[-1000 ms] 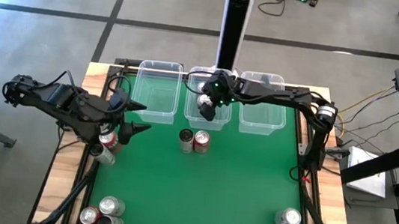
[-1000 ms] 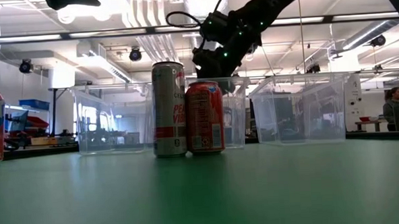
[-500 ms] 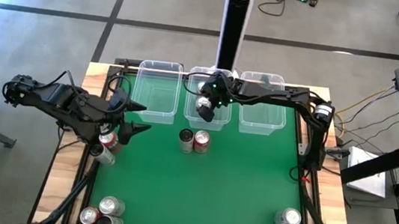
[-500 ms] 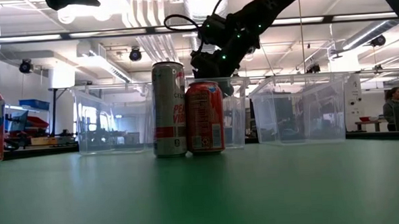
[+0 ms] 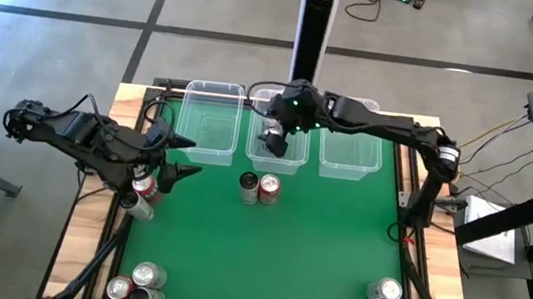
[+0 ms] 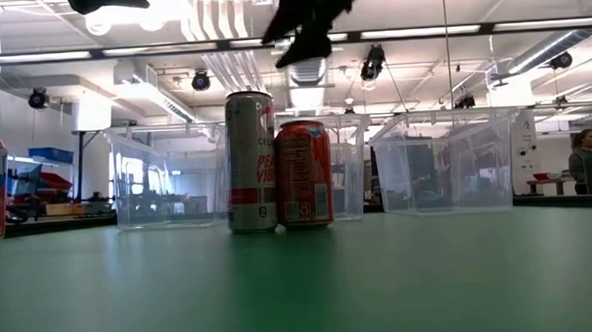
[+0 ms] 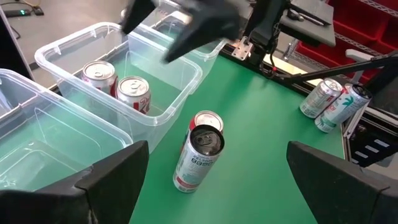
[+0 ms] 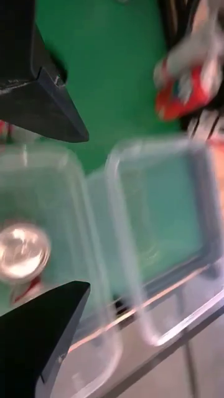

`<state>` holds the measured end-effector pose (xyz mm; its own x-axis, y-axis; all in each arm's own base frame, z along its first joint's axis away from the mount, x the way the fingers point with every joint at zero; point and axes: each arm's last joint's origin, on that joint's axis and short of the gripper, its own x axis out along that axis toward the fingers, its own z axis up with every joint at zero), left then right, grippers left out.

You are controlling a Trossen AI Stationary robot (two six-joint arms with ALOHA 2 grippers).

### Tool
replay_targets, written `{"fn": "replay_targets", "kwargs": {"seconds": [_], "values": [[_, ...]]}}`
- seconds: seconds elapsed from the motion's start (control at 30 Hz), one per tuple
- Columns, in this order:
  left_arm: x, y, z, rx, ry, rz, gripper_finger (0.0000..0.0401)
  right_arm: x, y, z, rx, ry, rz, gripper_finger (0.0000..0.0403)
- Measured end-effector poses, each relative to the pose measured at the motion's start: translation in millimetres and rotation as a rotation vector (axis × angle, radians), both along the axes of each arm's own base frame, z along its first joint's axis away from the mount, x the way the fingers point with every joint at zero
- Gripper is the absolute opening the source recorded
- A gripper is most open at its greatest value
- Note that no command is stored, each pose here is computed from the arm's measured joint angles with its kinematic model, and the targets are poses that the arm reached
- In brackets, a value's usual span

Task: Sort soda cans
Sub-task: Put the top middle white soda can into the top right transparent bin

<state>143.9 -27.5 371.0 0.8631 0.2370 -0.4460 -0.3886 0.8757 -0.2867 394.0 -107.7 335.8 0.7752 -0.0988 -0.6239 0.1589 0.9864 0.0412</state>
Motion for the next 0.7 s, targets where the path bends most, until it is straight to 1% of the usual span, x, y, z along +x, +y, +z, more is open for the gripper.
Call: {"fn": "replay_targets", "kwargs": {"seconds": [0.07,0.2,0.37,0.43,0.57,0.7], "values": [[0,0,0,0.0,0.0,0.0,0.0366,1,21,8,-0.005,-0.011,0.037,0.0379],[0,0,0,-0.004,-0.003,-0.004,0.0366,7,59,1,0.026,0.012,0.097,0.0379],[-4,1,2,-0.033,-0.027,0.007,0.0366,16,99,-11,-0.031,0.021,0.12,0.0379],[-6,1,3,-0.039,-0.033,0.009,0.0366,20,109,-14,-0.031,0.011,0.118,0.0379],[-7,2,4,-0.042,-0.043,0.008,0.0366,20,119,-15,-0.008,0.008,0.092,0.0379],[-9,2,5,-0.037,-0.048,0.005,0.0366,20,126,-16,-0.032,0.01,0.07,0.0379]]}}
